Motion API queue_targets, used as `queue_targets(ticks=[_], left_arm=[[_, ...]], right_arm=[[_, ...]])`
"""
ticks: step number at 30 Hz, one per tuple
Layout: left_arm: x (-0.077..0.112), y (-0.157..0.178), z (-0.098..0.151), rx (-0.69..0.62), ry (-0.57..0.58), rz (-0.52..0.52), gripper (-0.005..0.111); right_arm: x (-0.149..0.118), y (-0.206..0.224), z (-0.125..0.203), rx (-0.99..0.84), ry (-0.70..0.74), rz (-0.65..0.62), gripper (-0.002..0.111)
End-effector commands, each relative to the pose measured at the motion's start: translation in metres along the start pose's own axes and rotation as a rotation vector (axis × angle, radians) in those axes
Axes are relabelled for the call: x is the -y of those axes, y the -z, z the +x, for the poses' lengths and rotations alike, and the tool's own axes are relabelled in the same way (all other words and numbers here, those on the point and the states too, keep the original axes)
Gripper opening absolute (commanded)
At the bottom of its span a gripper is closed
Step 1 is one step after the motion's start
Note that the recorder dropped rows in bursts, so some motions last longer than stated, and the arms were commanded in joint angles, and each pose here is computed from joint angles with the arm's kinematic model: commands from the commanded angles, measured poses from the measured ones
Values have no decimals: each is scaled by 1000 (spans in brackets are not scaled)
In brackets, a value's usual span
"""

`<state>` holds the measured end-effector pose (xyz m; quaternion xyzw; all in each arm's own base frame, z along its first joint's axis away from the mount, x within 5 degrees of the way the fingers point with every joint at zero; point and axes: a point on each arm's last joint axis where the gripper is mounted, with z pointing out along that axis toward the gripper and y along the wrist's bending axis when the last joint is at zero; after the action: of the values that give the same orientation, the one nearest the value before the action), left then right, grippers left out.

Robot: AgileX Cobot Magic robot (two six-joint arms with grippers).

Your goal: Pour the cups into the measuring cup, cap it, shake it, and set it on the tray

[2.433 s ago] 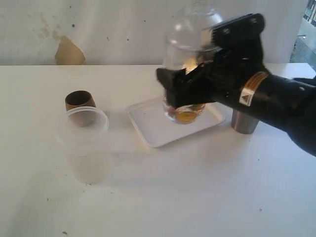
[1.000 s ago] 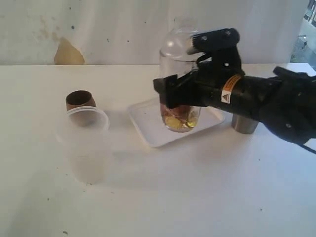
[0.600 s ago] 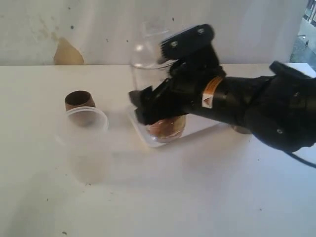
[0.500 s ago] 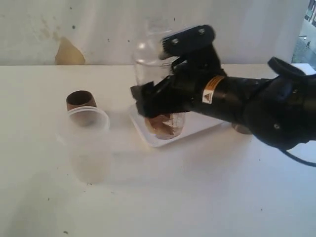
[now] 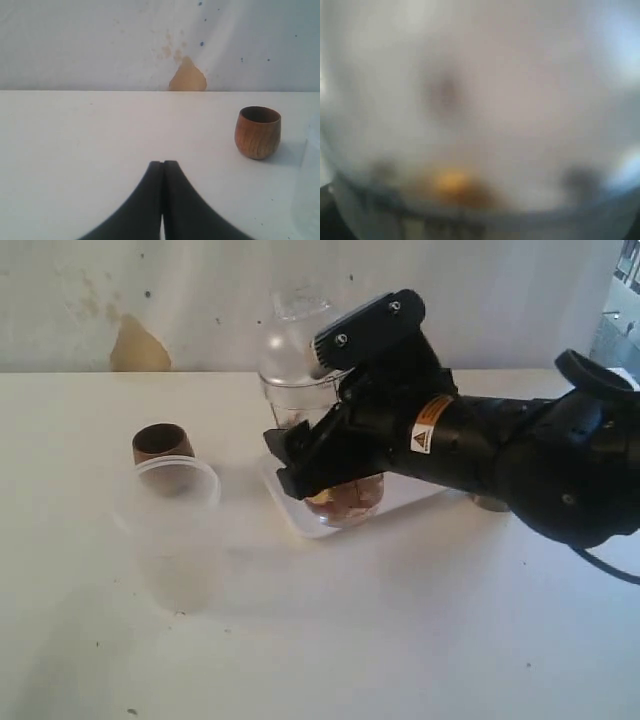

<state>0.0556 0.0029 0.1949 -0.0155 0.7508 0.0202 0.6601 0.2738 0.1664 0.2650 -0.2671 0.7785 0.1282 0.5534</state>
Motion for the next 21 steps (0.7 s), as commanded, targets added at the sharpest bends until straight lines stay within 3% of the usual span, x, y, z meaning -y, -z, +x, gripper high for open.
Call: queue_targets(ticks=[1,8,12,16,21], left_arm=[[0,0,0,12,2,3,0],[0,0,0,12,2,3,0],[0,0,0,12,2,3,0],[0,0,0,12,2,3,0],[0,0,0,12,2,3,0]], right_arm=[[12,-2,-7,79,-15,41,0],[11,-22,5,-30,38,31,0],[5,-30,-9,-131,122,-1,0],[6,-34,-30,-91,236,-1,0],[7,-45,-33,-98,384,-10,0]])
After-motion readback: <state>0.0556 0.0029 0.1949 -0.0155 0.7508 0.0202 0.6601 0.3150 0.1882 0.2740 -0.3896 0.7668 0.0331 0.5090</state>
